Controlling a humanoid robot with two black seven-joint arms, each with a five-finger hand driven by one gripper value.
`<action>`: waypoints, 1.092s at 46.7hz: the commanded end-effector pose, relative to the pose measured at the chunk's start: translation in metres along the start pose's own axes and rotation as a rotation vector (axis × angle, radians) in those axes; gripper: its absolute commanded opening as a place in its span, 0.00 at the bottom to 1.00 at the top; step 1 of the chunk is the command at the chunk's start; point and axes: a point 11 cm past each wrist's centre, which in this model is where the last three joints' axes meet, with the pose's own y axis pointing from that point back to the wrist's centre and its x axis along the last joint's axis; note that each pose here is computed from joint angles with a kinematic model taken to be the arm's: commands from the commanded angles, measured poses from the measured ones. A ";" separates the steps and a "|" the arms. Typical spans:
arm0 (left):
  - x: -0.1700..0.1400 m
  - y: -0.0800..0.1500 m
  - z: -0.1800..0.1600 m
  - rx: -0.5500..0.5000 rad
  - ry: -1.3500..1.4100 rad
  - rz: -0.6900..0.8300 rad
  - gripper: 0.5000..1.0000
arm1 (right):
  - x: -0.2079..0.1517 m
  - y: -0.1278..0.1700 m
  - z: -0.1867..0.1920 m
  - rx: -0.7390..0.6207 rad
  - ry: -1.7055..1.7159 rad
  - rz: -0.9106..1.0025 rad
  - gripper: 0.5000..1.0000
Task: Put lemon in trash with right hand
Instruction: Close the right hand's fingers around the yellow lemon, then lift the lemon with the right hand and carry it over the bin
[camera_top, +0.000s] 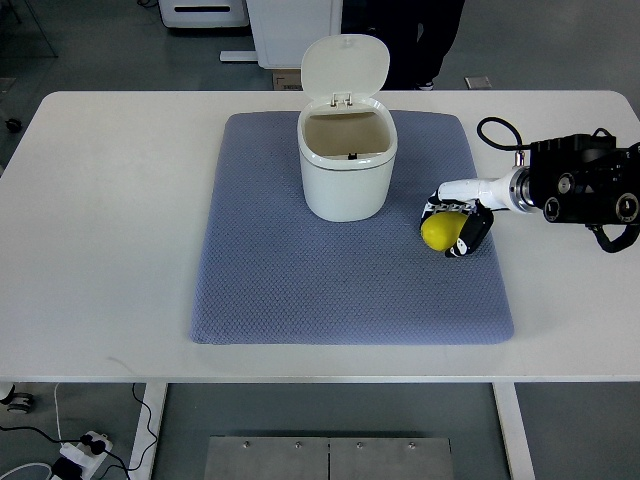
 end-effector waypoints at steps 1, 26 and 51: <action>0.000 0.000 0.000 0.000 0.000 -0.001 1.00 | -0.001 0.000 0.001 -0.004 0.002 -0.004 0.14; 0.000 0.000 0.000 0.000 0.000 0.000 1.00 | 0.031 0.017 0.010 -0.044 0.018 0.061 0.00; 0.000 0.000 0.000 0.000 0.000 -0.001 1.00 | 0.103 0.071 0.000 -0.047 0.032 0.173 0.00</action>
